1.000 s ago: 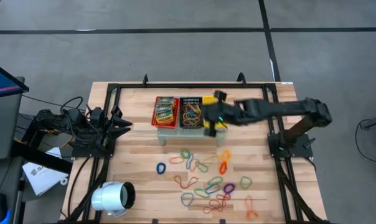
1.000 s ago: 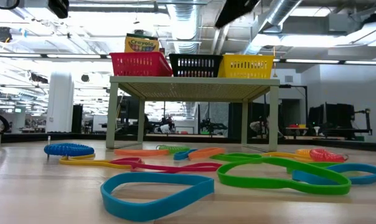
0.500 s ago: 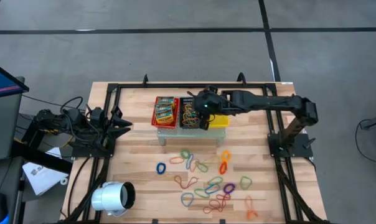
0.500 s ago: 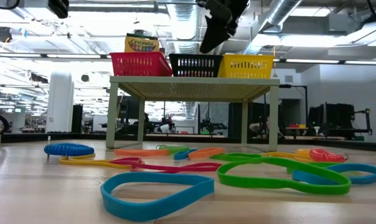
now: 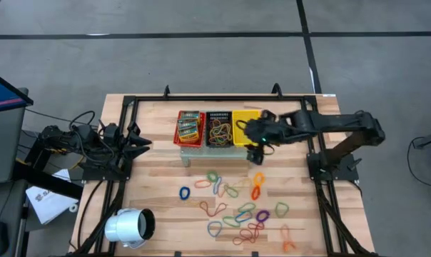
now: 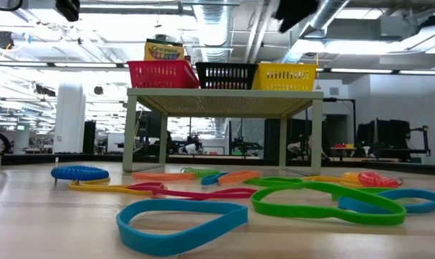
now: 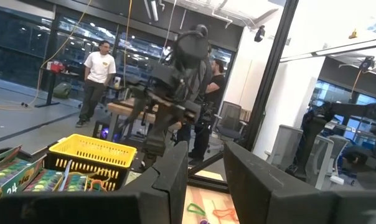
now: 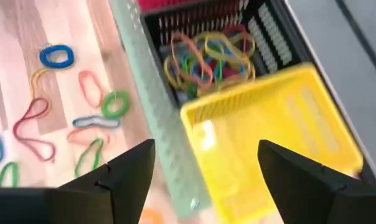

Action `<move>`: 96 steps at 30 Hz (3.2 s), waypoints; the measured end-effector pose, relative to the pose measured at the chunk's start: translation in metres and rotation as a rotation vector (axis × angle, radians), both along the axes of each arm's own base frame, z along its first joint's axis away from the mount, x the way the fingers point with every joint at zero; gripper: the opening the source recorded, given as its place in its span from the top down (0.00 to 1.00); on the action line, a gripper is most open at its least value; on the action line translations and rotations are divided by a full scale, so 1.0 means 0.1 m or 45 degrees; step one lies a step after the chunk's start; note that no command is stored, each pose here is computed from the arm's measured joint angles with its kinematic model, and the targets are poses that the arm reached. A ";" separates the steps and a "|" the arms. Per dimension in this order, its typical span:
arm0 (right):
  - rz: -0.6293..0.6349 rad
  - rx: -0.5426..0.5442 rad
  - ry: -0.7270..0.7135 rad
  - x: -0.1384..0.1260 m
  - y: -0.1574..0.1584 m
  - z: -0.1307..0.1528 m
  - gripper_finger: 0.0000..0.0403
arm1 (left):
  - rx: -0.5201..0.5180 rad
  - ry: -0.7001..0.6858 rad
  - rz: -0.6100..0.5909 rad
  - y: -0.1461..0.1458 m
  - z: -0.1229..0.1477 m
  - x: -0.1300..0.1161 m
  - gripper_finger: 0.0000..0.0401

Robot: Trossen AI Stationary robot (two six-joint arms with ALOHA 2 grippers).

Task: Pick & Place Office Desk Supplies
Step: Put the green rubber band into the black bin on the shelf

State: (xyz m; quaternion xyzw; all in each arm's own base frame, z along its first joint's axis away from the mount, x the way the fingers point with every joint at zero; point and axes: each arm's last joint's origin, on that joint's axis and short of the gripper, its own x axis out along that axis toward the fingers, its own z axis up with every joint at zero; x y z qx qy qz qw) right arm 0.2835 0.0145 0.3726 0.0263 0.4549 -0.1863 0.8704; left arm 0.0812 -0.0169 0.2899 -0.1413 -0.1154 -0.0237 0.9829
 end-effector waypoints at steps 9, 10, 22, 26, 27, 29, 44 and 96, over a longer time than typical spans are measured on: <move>-0.205 0.207 0.251 -0.44 0.76 -0.20 0.30 | 0.001 0.003 0.000 0.00 0.00 0.00 0.75; -0.245 0.225 0.278 -0.49 0.87 -0.28 0.30 | 0.001 0.002 0.000 0.00 0.00 0.00 0.75; -0.400 0.713 0.328 -0.89 1.66 -1.72 0.30 | 0.009 0.008 0.001 0.00 -0.01 0.00 0.75; -0.434 0.757 0.314 -0.90 1.68 -1.99 0.30 | 0.008 0.009 0.001 0.00 -0.01 0.00 0.75; -0.445 0.739 0.339 -0.90 1.68 -2.05 0.30 | 0.005 0.009 0.000 0.00 -0.01 0.00 0.75; -0.456 0.730 0.399 -0.88 1.71 -2.16 0.30 | 0.003 0.011 0.000 0.00 -0.01 0.00 0.75; -0.514 0.592 0.625 -0.82 1.80 -2.42 0.87 | 0.004 0.013 0.000 0.00 -0.01 0.00 0.75; 0.152 -0.067 0.174 1.01 -0.68 -0.42 0.66 | 0.001 0.002 0.000 0.00 0.00 0.00 0.75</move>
